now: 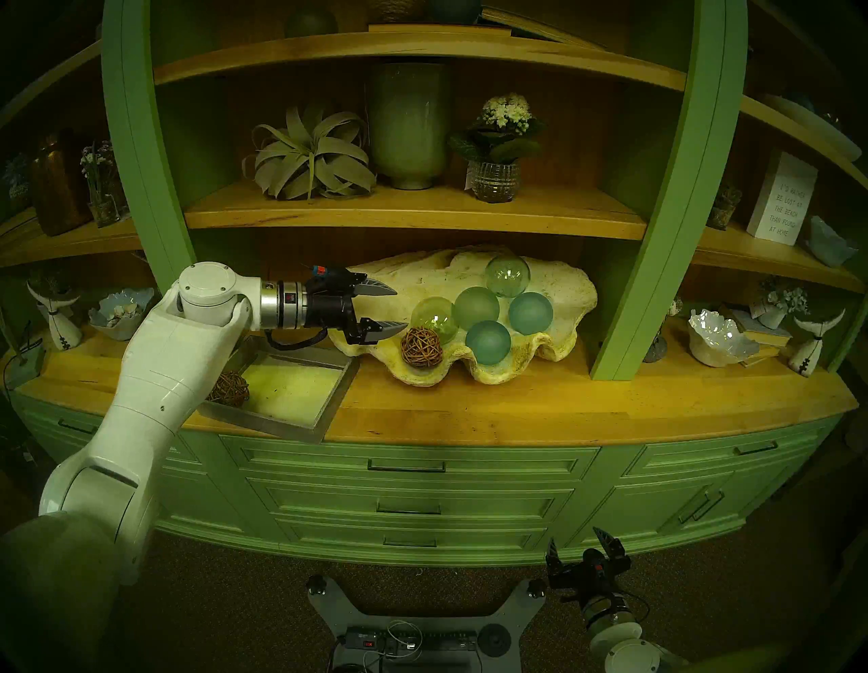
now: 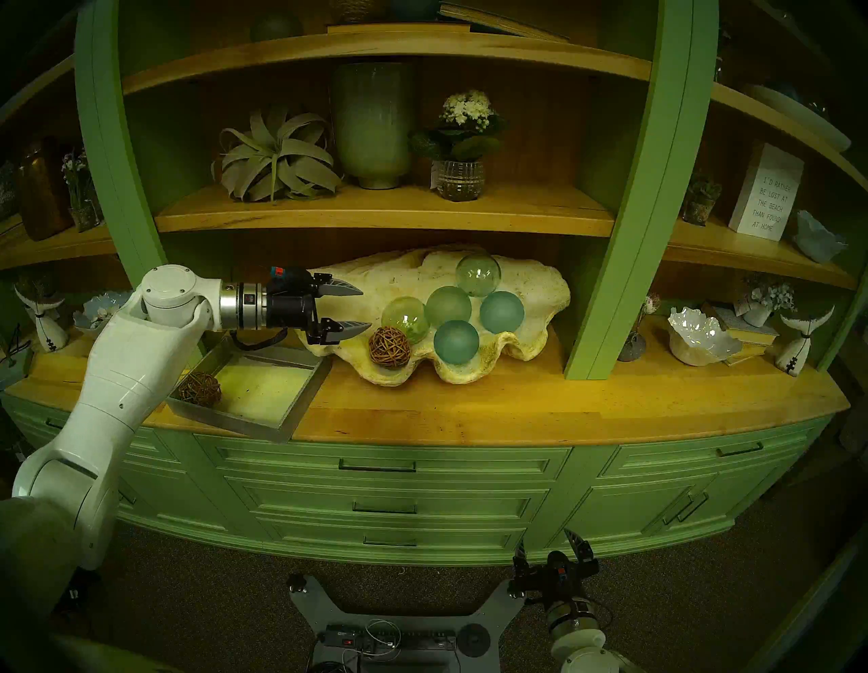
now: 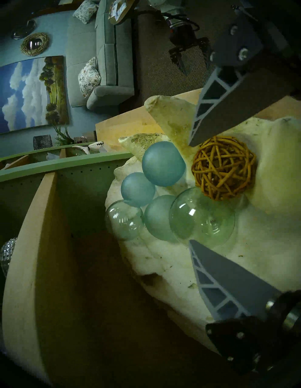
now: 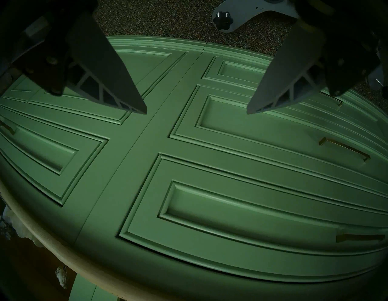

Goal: Put wooden balls into bowl

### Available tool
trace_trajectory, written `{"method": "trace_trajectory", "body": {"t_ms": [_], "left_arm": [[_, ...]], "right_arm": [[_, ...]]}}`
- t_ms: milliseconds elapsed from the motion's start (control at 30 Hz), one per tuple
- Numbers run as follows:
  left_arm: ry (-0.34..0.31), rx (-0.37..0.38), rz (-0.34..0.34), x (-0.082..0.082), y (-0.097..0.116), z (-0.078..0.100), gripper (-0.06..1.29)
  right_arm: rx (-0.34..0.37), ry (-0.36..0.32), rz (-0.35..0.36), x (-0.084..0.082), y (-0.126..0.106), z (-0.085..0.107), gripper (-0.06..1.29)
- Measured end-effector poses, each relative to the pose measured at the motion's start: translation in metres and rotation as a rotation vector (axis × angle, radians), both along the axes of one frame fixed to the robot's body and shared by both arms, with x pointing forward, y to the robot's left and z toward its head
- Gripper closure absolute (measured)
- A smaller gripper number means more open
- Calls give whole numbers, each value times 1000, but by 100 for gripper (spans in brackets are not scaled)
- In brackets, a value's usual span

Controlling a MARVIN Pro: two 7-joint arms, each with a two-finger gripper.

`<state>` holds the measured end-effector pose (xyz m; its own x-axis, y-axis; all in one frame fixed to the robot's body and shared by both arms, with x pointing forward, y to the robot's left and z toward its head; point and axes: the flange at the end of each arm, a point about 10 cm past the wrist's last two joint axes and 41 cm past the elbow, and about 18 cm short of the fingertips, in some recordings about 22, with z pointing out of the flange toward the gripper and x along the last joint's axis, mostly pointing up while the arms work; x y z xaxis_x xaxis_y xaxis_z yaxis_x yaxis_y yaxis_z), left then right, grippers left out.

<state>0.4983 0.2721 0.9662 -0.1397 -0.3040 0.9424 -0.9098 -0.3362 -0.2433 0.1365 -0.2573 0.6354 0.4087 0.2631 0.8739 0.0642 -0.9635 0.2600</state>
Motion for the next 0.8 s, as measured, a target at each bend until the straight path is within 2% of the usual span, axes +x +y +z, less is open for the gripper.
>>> {"method": "trace_trajectory", "body": {"t_ms": [200, 467, 567, 800], "left_arm": [[-39, -58, 44, -17, 33, 12, 5], [-88, -83, 124, -41, 77, 26, 3], [-87, -76, 162, -52, 97, 25, 2], [-67, -48, 206, -73, 125, 18, 2]], "right_arm": [[0, 1, 0, 0, 0, 0, -1], [0, 1, 0, 0, 0, 0, -1], [0, 1, 0, 0, 0, 0, -1], [0, 1, 0, 0, 0, 0, -1]]}}
